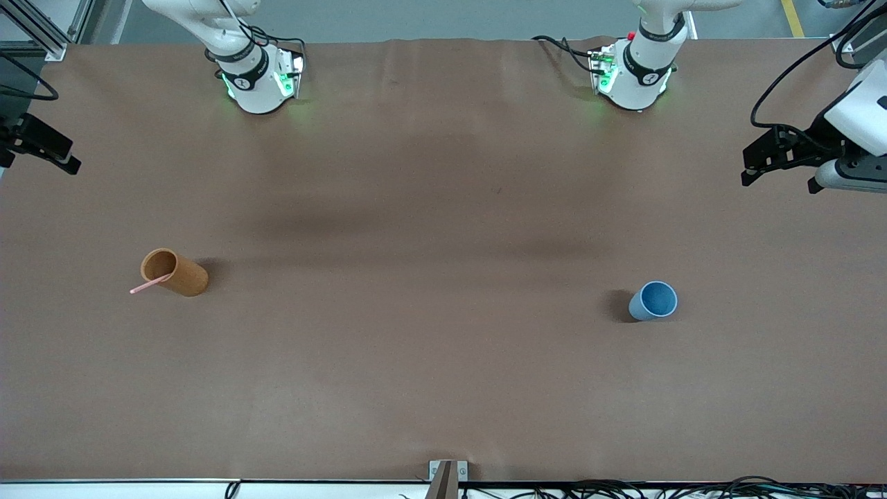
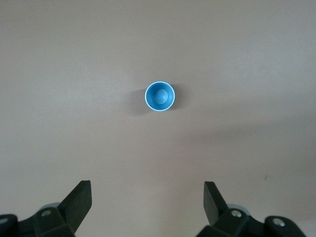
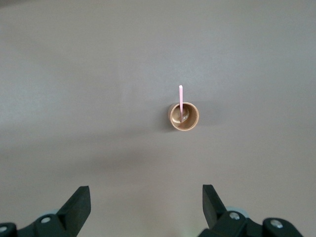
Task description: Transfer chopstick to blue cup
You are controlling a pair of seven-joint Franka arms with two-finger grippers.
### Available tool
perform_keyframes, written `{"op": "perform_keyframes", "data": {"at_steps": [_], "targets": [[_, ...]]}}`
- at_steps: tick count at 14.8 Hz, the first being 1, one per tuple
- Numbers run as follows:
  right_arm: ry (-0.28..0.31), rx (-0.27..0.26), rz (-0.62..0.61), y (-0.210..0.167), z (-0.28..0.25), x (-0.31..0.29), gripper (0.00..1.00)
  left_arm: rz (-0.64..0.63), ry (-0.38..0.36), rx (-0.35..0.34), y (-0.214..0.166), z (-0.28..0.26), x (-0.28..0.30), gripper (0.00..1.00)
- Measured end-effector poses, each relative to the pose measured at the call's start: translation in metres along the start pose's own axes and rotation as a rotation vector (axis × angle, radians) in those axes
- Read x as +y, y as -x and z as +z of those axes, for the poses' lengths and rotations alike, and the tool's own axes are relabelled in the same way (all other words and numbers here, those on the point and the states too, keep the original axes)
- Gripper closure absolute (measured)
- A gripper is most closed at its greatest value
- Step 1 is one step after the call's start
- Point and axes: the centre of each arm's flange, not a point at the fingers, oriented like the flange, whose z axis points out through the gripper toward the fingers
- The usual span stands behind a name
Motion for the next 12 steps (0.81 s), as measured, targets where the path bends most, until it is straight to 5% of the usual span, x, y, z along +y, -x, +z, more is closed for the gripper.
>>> {"op": "perform_keyframes", "data": {"at_steps": [7, 12], "targets": [[-0.025, -0.011, -0.068, -0.002, 0.010, 0.005, 0.00, -0.004, 0.001, -0.013, -0.003, 0.007, -0.003, 0.00], [-0.034, 0.006, -0.075, -0.008, 0.021, 0.011, 0.00, -0.026, 0.025, -0.038, -0.052, 0.091, -0.040, 0.00]]}}
